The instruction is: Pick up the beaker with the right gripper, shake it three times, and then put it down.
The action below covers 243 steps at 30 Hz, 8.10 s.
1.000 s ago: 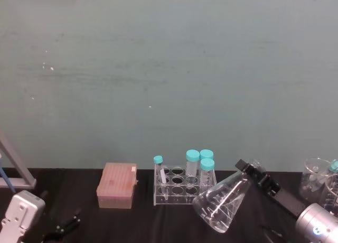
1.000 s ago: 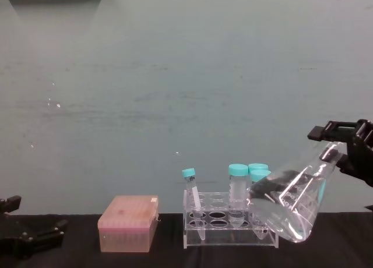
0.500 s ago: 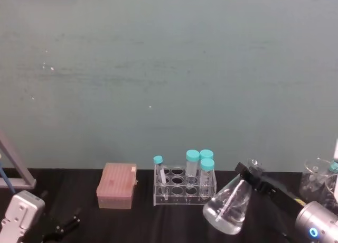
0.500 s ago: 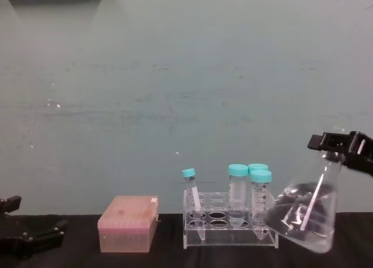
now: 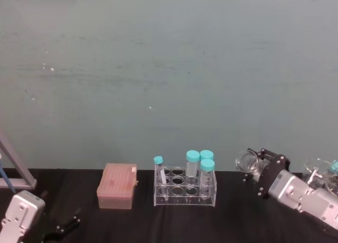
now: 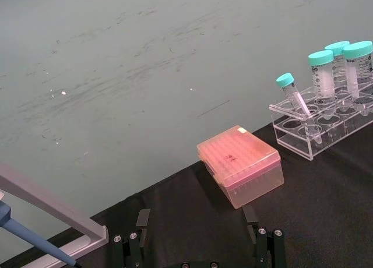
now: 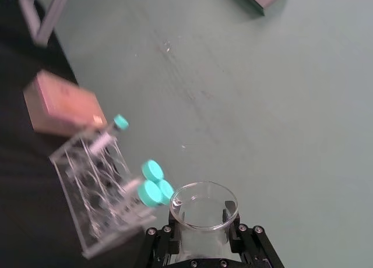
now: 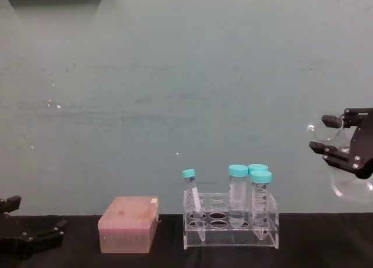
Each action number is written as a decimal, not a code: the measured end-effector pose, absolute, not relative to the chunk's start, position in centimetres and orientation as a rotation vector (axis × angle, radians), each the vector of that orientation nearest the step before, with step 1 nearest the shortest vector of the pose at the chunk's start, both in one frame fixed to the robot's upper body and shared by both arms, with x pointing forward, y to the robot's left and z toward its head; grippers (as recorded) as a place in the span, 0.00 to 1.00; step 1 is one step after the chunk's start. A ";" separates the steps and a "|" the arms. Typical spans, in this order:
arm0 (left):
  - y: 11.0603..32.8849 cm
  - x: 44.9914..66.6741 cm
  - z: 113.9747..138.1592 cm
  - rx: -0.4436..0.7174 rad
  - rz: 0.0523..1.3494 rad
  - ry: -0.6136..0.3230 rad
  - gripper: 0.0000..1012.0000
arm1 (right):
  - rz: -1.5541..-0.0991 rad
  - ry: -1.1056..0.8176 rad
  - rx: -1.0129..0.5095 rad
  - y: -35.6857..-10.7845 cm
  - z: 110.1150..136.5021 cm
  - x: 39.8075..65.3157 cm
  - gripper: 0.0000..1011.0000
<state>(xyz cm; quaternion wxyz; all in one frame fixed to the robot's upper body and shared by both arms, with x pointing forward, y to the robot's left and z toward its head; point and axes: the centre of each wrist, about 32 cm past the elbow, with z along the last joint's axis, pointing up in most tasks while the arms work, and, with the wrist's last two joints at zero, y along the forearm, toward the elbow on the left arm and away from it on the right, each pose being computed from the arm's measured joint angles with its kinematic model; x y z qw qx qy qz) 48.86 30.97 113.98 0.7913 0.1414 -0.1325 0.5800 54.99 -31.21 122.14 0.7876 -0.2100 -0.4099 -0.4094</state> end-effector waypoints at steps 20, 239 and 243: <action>31.0 48.9 114.0 0.305 1.248 -0.285 0.99 | -0.851 -0.872 -0.463 -30.9 122.1 55.1 0.45; 31.0 48.9 114.0 0.304 1.248 -0.285 0.99 | -1.057 -0.134 0.034 -28.7 117.7 54.2 0.99; 31.0 48.9 114.0 0.304 1.248 -0.285 0.99 | -1.170 -0.185 0.003 -28.5 117.6 54.1 0.99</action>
